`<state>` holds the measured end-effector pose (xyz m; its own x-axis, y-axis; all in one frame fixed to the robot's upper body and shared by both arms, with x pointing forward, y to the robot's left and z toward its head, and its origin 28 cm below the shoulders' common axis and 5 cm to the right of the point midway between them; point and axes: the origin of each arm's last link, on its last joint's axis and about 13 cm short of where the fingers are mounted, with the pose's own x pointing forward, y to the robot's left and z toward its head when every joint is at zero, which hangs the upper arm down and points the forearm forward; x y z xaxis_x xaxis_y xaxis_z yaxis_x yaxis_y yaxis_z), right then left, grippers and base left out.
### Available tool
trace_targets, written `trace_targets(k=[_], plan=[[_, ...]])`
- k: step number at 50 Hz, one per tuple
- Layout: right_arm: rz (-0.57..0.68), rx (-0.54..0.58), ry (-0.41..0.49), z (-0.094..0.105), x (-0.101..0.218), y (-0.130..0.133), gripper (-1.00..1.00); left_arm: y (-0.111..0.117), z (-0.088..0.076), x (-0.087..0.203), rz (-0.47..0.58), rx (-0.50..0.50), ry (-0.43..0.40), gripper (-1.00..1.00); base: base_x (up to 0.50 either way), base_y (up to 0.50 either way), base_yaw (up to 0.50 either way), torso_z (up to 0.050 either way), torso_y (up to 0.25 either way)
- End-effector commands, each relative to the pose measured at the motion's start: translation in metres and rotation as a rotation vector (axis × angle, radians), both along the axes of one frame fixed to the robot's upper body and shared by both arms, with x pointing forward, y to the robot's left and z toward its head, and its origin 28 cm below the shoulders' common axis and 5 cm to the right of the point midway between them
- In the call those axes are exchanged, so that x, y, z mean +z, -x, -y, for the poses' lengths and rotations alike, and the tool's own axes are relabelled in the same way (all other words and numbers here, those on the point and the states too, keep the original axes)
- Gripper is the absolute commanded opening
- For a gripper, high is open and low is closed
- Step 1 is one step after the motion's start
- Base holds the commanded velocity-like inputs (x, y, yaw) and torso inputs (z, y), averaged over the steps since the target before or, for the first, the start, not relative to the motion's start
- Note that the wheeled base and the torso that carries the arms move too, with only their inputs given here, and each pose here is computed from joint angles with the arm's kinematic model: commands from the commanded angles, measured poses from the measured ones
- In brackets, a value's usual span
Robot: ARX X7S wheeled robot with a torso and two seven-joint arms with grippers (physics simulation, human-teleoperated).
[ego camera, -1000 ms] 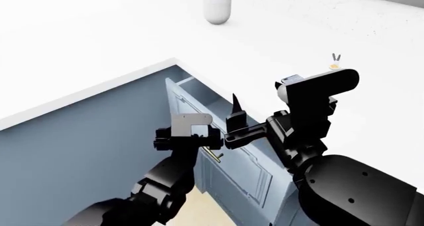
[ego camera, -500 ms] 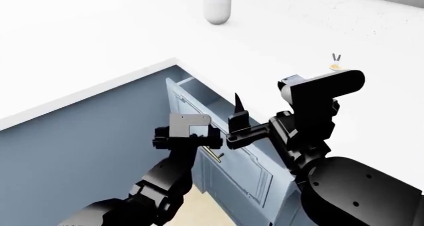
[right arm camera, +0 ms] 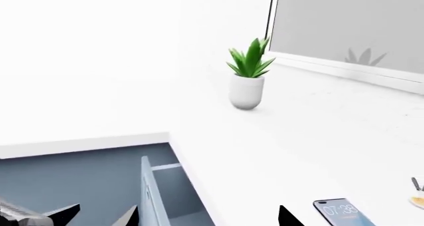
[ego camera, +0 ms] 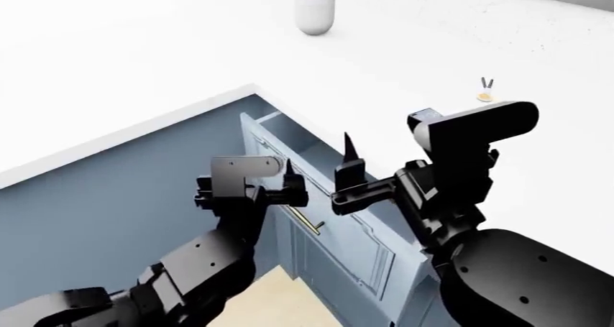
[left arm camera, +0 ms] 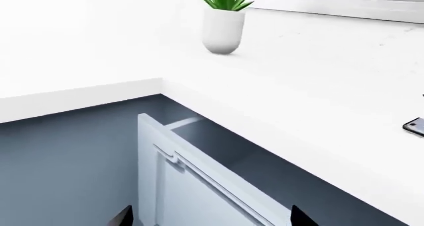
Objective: Close the left drawer.
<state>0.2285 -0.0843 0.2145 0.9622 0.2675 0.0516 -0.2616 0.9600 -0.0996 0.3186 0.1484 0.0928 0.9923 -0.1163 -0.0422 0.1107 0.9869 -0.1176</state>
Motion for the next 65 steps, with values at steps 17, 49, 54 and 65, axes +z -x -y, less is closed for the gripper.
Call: trace_targets(k=[17, 49, 54, 65], plan=[[0.023, -0.024, -0.008, 0.004, 0.005, 0.0, 1.0, 0.077, -0.035, 0.087, 0.167, -0.09, 0.041, 1.0, 0.0, 0.0, 0.0, 0.0, 0.0], [0.026, -0.066, -0.021, 0.005, 0.013, -0.002, 1.0, 0.129, -0.087, 0.187, 0.366, -0.048, 0.117, 1.0, 0.0, 0.0, 0.0, 0.0, 0.0], [0.023, -0.082, -0.019, 0.005, 0.014, -0.004, 1.0, 0.131, -0.097, 0.196, 0.387, -0.011, 0.125, 1.0, 0.0, 0.0, 0.0, 0.0, 0.0], [0.039, -0.084, -0.017, 0.003, 0.021, -0.005, 1.0, 0.137, -0.109, 0.206, 0.416, 0.032, 0.113, 1.0, 0.0, 0.0, 0.0, 0.0, 0.0]])
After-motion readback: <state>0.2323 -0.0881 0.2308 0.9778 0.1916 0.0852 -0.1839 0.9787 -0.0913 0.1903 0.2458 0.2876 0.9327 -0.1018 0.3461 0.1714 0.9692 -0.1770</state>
